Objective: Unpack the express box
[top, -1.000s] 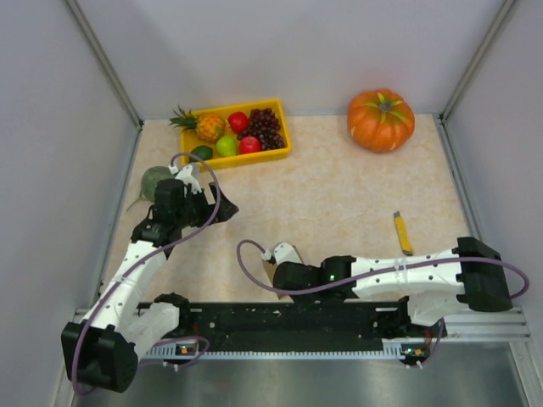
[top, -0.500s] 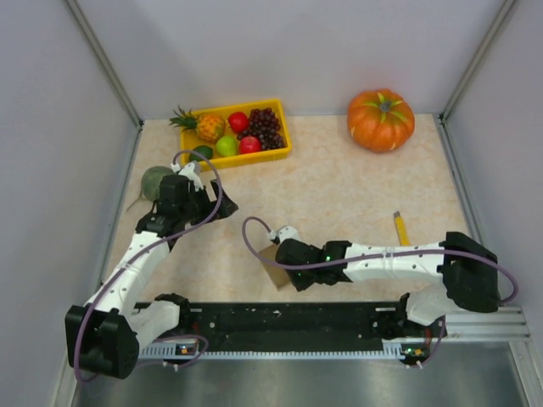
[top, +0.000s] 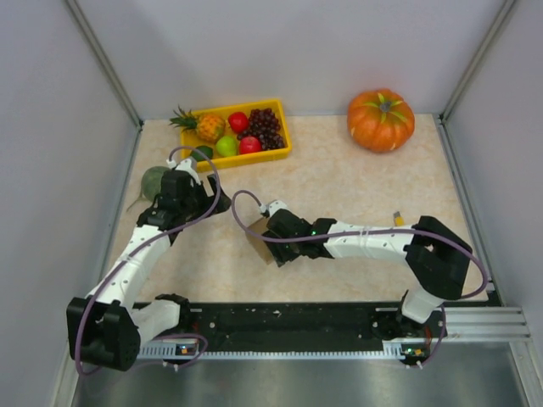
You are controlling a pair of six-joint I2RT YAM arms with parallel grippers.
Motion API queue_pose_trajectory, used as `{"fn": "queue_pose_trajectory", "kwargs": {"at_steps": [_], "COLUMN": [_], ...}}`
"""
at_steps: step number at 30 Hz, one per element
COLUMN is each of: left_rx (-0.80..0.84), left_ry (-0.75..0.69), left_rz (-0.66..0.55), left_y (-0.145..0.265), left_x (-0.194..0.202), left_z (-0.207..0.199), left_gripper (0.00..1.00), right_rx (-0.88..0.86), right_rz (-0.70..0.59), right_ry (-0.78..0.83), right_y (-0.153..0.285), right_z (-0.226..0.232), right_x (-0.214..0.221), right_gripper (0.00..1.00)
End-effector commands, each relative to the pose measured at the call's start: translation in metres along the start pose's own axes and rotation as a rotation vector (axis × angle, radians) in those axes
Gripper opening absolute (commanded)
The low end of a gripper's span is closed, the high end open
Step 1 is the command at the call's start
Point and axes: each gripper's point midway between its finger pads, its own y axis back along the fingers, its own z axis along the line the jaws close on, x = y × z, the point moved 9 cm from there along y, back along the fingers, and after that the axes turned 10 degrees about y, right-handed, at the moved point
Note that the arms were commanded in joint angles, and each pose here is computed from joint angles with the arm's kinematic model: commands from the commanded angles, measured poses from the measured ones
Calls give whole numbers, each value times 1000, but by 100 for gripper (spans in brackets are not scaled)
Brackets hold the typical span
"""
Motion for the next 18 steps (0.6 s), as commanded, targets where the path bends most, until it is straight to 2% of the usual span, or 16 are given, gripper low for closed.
{"fn": "queue_pose_trajectory", "kwargs": {"at_steps": [1, 3, 7, 10, 13, 15, 18], "left_rx": [-20, -47, -100, -117, -156, -242, -299], "left_ry": [-2, -4, -10, -10, 11, 57, 95], "left_rz": [-34, -12, 2, -2, -15, -53, -36], "left_y": [3, 3, 3, 2, 3, 5, 7], "left_x": [-10, -6, -1, 1, 1, -2, -1], "left_z": [-3, 1, 9, 13, 16, 21, 27], "left_gripper": [93, 92, 93, 93, 93, 93, 94], "right_rx": [-46, -50, -53, -43, 0, 17, 33], "right_rz": [-78, -35, -117, -170, -167, -149, -115], "right_ry": [-1, 11, 80, 141, 193, 225, 272], "right_y": [26, 36, 70, 81, 75, 63, 41], "right_z": [0, -2, -7, -9, -7, -2, 6], "right_x": [-16, -5, -10, -30, -55, -68, -74], "right_gripper": [62, 64, 84, 95, 97, 98, 98]}}
